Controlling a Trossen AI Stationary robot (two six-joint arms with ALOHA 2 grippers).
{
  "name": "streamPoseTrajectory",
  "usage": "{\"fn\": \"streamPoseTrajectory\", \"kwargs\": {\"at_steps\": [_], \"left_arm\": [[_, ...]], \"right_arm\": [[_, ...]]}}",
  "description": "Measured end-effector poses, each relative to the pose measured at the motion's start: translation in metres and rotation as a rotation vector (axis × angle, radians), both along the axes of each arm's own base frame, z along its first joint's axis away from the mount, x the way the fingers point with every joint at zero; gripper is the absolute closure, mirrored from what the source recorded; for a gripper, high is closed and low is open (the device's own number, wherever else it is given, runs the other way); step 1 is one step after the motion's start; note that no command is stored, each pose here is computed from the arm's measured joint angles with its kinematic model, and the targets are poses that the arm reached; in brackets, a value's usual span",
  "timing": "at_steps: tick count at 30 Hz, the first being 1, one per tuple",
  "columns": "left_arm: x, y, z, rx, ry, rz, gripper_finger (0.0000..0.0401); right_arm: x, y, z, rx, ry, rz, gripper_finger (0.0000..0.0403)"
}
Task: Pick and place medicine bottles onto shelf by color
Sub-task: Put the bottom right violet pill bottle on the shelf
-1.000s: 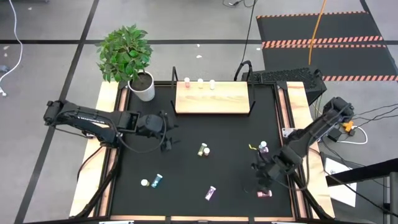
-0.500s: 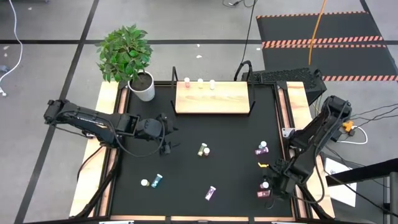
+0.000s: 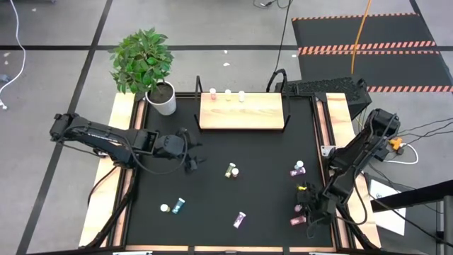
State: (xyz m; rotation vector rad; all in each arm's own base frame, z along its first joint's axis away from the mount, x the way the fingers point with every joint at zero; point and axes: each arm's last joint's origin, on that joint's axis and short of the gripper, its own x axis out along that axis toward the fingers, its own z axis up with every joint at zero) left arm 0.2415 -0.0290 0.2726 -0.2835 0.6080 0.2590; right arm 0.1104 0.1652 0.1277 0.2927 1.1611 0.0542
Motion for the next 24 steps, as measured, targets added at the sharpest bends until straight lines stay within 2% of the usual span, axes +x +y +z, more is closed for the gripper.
{"fn": "streamPoseTrajectory", "kwargs": {"at_steps": [4, 11, 14, 18, 22, 24], "left_arm": [[0.004, 0.001, 0.005, 0.001, -0.075, 0.041, 0.0066], [0.010, 0.002, 0.017, 0.008, -0.216, 0.126, 0.0066], [0.010, 0.002, 0.018, 0.010, -0.232, 0.137, 0.0066], [0.010, 0.004, 0.018, 0.033, -0.229, 0.143, 0.0066], [0.012, 0.007, 0.023, 0.035, -0.280, 0.156, 0.0066], [0.016, 0.008, 0.026, 0.035, -0.321, 0.133, 0.0066]], "right_arm": [[-0.002, -0.004, -0.006, -0.023, -0.029, 0.054, 0.0215], [0.000, -0.005, -0.007, -0.104, -0.128, 0.113, 0.0276], [0.002, -0.008, -0.007, -0.165, -0.189, 0.080, 0.0293], [0.007, -0.010, -0.006, -0.181, -0.238, 0.036, 0.0304], [0.021, -0.013, 0.001, -0.120, -0.293, -0.039, 0.0308], [0.032, -0.021, 0.008, -0.050, -0.316, -0.157, 0.0309]]}}
